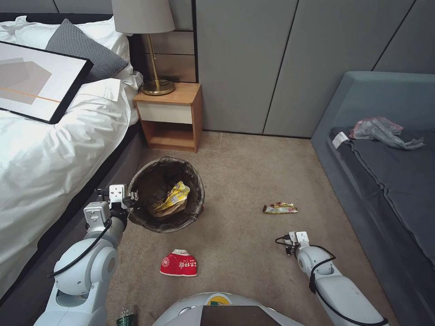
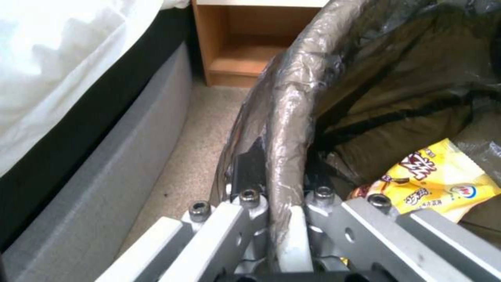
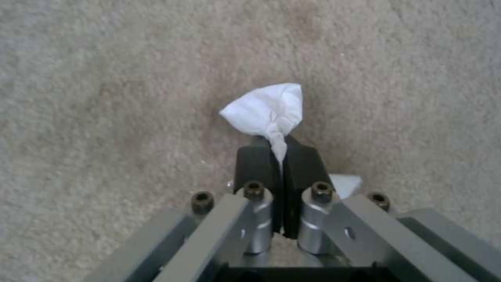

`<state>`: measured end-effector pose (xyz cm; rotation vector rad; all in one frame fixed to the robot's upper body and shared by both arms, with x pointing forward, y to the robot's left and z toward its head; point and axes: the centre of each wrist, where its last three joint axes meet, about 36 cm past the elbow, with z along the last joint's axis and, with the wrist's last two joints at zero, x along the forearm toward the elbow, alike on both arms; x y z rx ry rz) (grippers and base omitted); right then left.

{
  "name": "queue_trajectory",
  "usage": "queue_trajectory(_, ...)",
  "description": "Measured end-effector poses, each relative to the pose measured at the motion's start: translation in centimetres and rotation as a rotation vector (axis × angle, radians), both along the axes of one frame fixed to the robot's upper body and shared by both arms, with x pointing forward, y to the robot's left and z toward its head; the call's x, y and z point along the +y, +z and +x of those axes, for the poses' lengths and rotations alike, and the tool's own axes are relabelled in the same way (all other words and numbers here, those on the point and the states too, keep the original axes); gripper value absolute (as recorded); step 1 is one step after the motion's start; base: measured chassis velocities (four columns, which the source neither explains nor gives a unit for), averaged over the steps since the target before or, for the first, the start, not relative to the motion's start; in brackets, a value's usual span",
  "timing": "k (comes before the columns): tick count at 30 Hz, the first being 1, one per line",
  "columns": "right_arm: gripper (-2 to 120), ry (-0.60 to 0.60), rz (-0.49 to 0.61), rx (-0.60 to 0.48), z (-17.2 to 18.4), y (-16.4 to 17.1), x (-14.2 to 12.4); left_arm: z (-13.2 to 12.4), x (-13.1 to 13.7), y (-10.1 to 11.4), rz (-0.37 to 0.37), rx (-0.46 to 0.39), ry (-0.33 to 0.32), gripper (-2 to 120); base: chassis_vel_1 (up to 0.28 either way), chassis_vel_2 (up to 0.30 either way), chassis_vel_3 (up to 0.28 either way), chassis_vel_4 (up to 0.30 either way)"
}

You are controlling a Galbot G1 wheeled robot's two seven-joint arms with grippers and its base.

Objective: Pick up the trash bin, then pick up the garbage from the floor and place it into the trash bin.

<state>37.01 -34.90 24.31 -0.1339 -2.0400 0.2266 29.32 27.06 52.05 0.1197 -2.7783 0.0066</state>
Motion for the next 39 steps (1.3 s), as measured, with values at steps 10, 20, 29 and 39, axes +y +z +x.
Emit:
queue_trajectory(10, 0, -0.010, -0.011, -0.025, 0.2, 1.6, -0.5, 0.0, 0.1, 0.1, 0.004, -0.001, -0.001, 0, 0.000, 0.000, 0.000, 0.000)
queue_trajectory(20, 0, 0.042, 0.045, -0.360, 0.7, 17.9, -0.1, -0.2, -0.1, 0.4, 0.005, -0.008, -0.008, 0, 0.000, 0.000, 0.000, 0.000)
queue_trajectory(29, 0, 0.430, 0.231, -0.759, 2.1, 35.7, 7.2, -0.4, -1.3, 0.1, -0.003, 0.004, -0.037, 0, 0.000, 0.000, 0.000, 0.000)
queue_trajectory(39, 0, 0.880, 0.300, -0.808, 3.9, 41.8, 9.4, -0.1, -1.8, -0.4, -0.011, 0.021, -0.074, 0, 0.000, 0.000, 0.000, 0.000)
